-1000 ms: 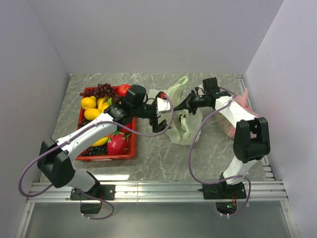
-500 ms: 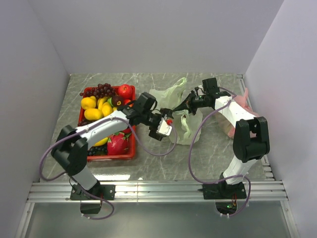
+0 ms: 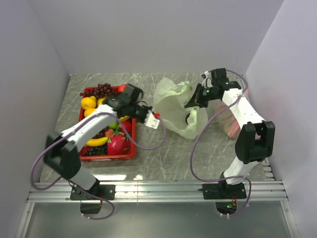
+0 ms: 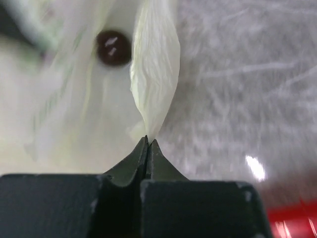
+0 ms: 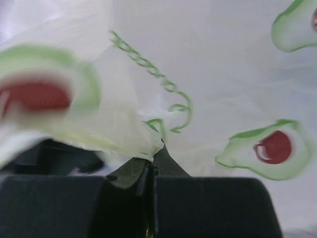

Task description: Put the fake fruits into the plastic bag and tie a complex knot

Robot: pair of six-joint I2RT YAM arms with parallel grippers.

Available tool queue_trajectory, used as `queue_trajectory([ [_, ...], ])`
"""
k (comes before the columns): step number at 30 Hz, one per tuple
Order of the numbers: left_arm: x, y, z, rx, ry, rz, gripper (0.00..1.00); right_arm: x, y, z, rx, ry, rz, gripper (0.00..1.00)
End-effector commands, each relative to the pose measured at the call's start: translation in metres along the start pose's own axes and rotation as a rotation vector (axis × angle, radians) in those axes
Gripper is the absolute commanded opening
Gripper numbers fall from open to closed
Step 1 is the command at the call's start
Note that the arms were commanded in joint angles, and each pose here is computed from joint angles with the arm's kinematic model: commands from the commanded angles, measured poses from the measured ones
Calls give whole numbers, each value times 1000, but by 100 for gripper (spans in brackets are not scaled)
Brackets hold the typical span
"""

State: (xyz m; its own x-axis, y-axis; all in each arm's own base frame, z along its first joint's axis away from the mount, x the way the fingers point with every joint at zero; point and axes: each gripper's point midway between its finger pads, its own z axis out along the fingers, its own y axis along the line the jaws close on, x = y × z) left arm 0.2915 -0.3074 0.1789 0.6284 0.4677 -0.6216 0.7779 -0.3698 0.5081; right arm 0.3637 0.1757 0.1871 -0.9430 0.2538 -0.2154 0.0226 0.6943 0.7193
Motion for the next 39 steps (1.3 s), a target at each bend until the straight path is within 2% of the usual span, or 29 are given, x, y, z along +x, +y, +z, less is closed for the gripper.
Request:
queue_trajectory([
  [1, -23, -9, -55, -38, -47, 21, 0, 11, -37, -35, 213, -20, -216, 0],
  [2, -22, -16, -62, -26, -47, -1, 0, 14, -43, -41, 246, -27, -263, 0],
  [6, -26, 3, -99, -127, -71, -46, 0, 36, -45, -61, 259, 7, -305, 0],
  [10, -28, 6, -101, -140, -104, -113, 0, 63, -19, -65, 106, 57, -296, 0],
  [12, -20, 3, -91, -151, -115, -125, 0, 70, -22, -55, 94, 71, -263, 0],
  [13, -16, 3, -86, -158, -120, -167, 4, 74, -25, -46, 105, 96, -240, 0],
  [14, -8, -4, -79, -153, -112, -199, 14, 73, -29, -40, 120, 104, -223, 0],
  [15, -7, -4, -77, -156, -115, -207, 32, 70, -32, -34, 126, 104, -215, 0],
  [17, -11, 3, -77, -185, -135, -246, 41, 62, -40, -23, 148, 109, -177, 0],
  [18, -18, 11, -81, -213, -158, -301, 49, 60, -40, -19, 146, 110, -162, 0],
  [21, -34, 30, -99, -280, -185, -382, 60, 47, -41, -13, 151, 87, -149, 0],
  [23, -42, 44, -117, -340, -215, -515, 64, 42, -38, -10, 146, 76, -138, 0],
  [24, -38, 48, -130, -394, -216, -653, 72, 41, -38, -9, 144, 70, -131, 0],
  [26, -33, 56, -147, -466, -201, -760, 77, 40, -36, -6, 125, 61, -111, 0],
  [28, -16, 56, -166, -533, -183, -917, 89, 41, -37, -2, 123, 62, -81, 0],
  [30, 8, 53, -186, -611, -145, -1058, 91, 38, -37, 1, 115, 48, -70, 0],
  [32, 22, 44, -197, -619, -125, -1124, 94, 34, -35, 2, 111, 36, -74, 0],
  [33, 20, 43, -198, -607, -124, -1092, 99, 33, -34, 3, 109, 33, -75, 0],
  [37, -4, 50, -190, -607, -151, -940, 99, 30, -27, 2, 98, 35, -94, 0],
  [39, -25, 54, -166, -582, -106, -763, 99, 32, -25, 1, 99, 38, -108, 0],
])
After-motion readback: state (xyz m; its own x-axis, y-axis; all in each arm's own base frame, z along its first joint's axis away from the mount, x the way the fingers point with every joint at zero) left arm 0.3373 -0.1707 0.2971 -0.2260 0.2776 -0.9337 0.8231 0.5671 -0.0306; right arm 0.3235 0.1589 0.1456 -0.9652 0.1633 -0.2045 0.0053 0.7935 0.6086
